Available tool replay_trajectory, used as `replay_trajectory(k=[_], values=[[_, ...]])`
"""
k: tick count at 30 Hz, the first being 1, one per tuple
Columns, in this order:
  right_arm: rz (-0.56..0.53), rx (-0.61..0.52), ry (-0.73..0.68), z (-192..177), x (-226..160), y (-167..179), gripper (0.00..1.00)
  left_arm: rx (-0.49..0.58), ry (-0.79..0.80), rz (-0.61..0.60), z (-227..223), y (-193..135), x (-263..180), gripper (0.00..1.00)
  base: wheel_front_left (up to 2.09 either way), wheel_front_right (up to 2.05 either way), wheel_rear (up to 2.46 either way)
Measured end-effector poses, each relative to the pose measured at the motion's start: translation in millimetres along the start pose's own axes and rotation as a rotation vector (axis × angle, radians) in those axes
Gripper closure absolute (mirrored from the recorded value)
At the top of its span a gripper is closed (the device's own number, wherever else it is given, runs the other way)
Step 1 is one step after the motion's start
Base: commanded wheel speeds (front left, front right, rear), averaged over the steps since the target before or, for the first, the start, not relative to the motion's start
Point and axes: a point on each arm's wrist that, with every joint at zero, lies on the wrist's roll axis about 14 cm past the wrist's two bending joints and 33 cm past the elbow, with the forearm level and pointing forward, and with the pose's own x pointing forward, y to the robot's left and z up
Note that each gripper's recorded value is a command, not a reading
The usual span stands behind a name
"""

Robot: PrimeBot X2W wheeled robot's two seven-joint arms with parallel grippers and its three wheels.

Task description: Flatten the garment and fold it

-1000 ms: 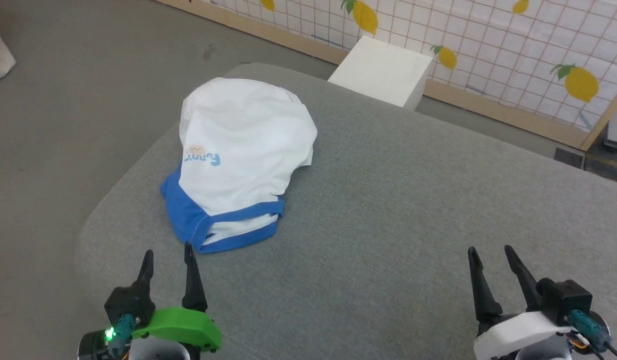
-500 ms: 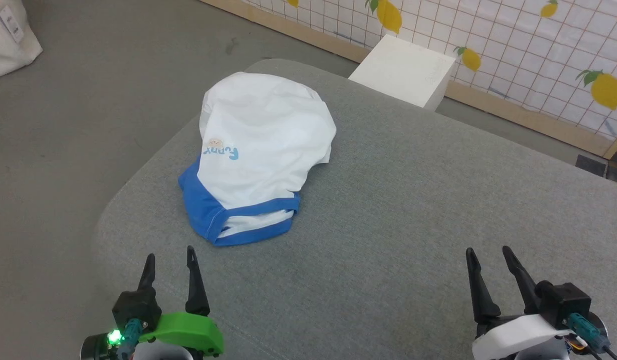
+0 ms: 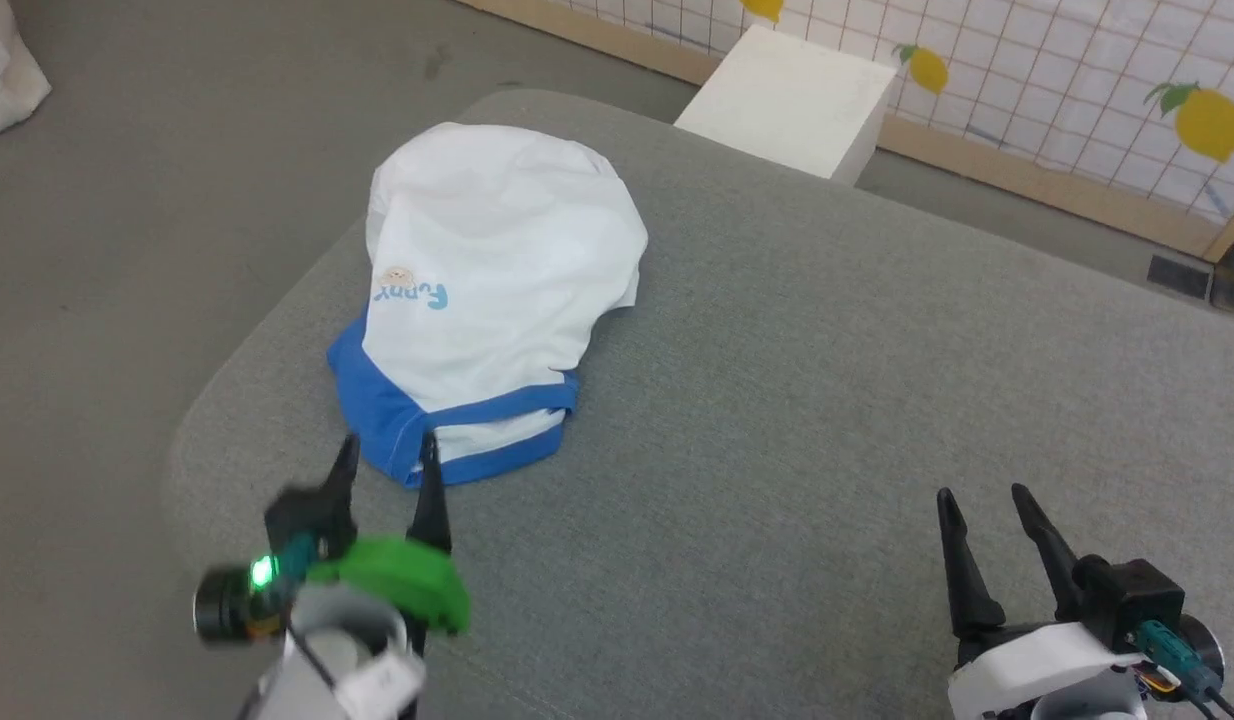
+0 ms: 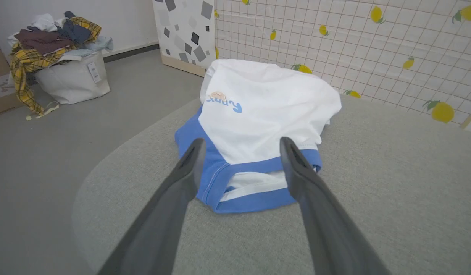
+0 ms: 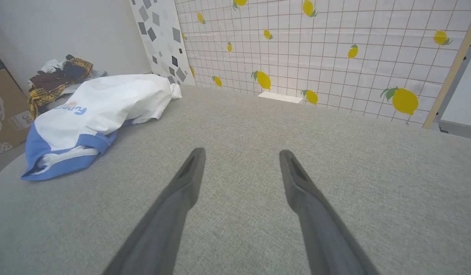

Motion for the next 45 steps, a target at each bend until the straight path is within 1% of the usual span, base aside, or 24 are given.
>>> replay_trajectory(k=[4, 5, 7, 9, 10, 12, 13, 15, 20, 25, 29, 35, 37, 40, 45], values=[[-0.004, -0.012, 0.006, -1, 6, -5, 0.00, -0.010, -0.004, -0.069, 35, -11, 53, 0.00, 0.00, 0.00, 0.00], [-0.007, -0.016, 0.003, -1, 8, -7, 0.00, -0.026, -0.006, -0.075, 44, -13, 64, 0.00, 0.00, 0.00, 0.00], [-0.013, -0.023, 0.000, 2, 14, -11, 0.00, -0.031, 0.035, -0.107, 57, -19, 92, 0.00, 0.00, 0.00, 0.00], [-0.021, -0.026, 0.001, 2, 17, -16, 0.00, -0.073, 0.097, -0.102, 62, -18, 114, 0.00, 0.00, 0.00, 0.00], [-0.030, -0.029, 0.000, 3, 18, -20, 0.00, -0.065, 0.133, -0.104, 64, -17, 125, 0.00, 0.00, 0.00, 0.00], [-0.050, -0.034, -0.002, 4, 20, -29, 0.00, -0.106, 0.196, -0.101, 69, -16, 144, 0.00, 0.00, 0.00, 0.00], [-0.064, -0.036, -0.004, 4, 22, -35, 0.00, -0.087, 0.239, -0.103, 68, -16, 153, 0.00, 0.00, 0.00, 0.00], [-0.088, -0.036, -0.002, 2, 22, -45, 0.00, -0.087, 0.317, -0.093, 64, -16, 167, 0.00, 0.00, 0.00, 0.00], [-0.183, -0.025, 0.021, -10, 15, -81, 0.00, -0.075, 0.494, -0.028, 37, -16, 195, 0.00, 0.00, 0.00, 0.00], [-0.267, -0.011, 0.079, -35, 2, -112, 0.00, -0.068, 0.678, 0.053, -15, -20, 206, 0.00, 0.00, 0.00, 0.00], [-0.323, -0.008, 0.124, -54, -9, -133, 0.00, -0.080, 0.840, 0.136, -60, -25, 204, 0.00, 0.00, 0.00, 0.00], [-0.363, -0.012, 0.164, -73, -16, -153, 0.00, -0.082, 1.028, 0.229, -112, -29, 193, 0.00, 0.00, 0.00, 0.00], [-0.368, -0.010, 0.167, -76, -16, -156, 0.00, -0.080, 1.071, 0.251, -124, -29, 189, 0.00, 0.00, 0.00, 0.00], [-0.372, -0.009, 0.167, -79, -15, -158, 0.00, -0.081, 1.089, 0.256, -132, -30, 189, 0.00, 0.00, 0.00, 0.00], [-0.367, -0.013, 0.166, -81, -12, -160, 0.00, -0.081, 1.045, 0.179, -134, -34, 191, 0.00, 0.00, 0.00, 0.00]])
